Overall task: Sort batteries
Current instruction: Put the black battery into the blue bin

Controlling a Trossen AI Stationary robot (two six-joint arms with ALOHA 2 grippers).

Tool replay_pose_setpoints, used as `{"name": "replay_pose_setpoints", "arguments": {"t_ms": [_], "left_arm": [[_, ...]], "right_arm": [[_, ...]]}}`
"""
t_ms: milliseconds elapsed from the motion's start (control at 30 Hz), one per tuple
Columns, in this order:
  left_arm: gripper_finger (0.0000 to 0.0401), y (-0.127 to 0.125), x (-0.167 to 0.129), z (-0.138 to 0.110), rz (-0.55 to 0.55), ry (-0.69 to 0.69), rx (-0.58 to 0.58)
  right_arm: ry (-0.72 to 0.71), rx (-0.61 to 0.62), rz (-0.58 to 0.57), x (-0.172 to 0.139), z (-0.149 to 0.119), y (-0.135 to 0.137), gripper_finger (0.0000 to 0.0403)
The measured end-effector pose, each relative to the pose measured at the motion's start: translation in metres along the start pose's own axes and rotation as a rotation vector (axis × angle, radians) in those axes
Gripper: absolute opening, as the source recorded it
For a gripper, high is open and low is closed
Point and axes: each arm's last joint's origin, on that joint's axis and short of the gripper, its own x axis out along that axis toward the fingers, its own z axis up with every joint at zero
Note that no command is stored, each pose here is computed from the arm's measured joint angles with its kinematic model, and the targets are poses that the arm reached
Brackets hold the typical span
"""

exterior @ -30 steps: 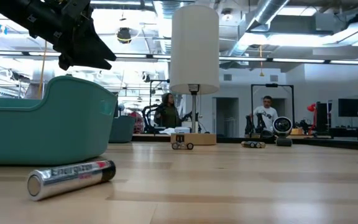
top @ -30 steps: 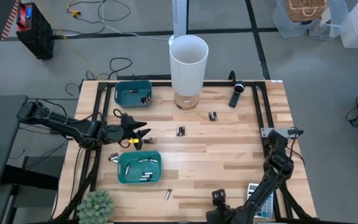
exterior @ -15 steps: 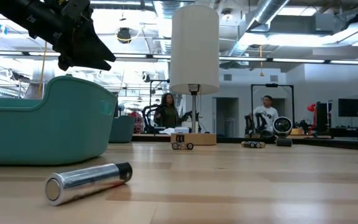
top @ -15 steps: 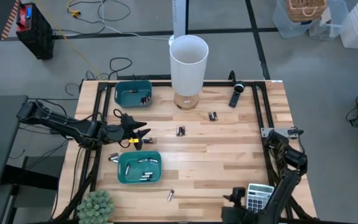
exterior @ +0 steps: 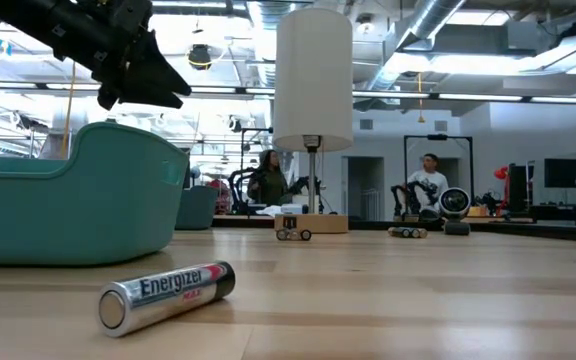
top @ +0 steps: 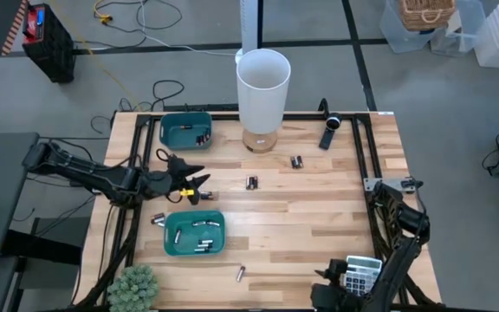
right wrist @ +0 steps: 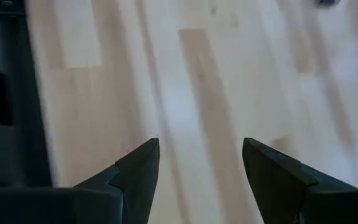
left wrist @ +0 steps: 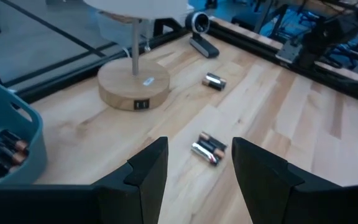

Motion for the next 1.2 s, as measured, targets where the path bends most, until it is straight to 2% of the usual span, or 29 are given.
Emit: {"name": "replay_pose_setpoints", "arguments": {"t_ms": [200,400,1200], "left_arm": [[0.0173,0.005,0.003,0.002,0.028,-0.001,-0.005],[0.0173,0.009,0.007,0.004,0.055,-0.006,-0.014],[0.0173,0.012,0.008,0.004,0.074,-0.006,-0.049]], "right_arm": [[0.026,0.159,0.094,-0.022,-0.030,0.013,0.0249],[0.038,0.253,0.156,-0.038,-0.053,0.021,0.0249],[0.135,0.187,0.054,-0.005,-0.089,0.049,0.0249]]}}
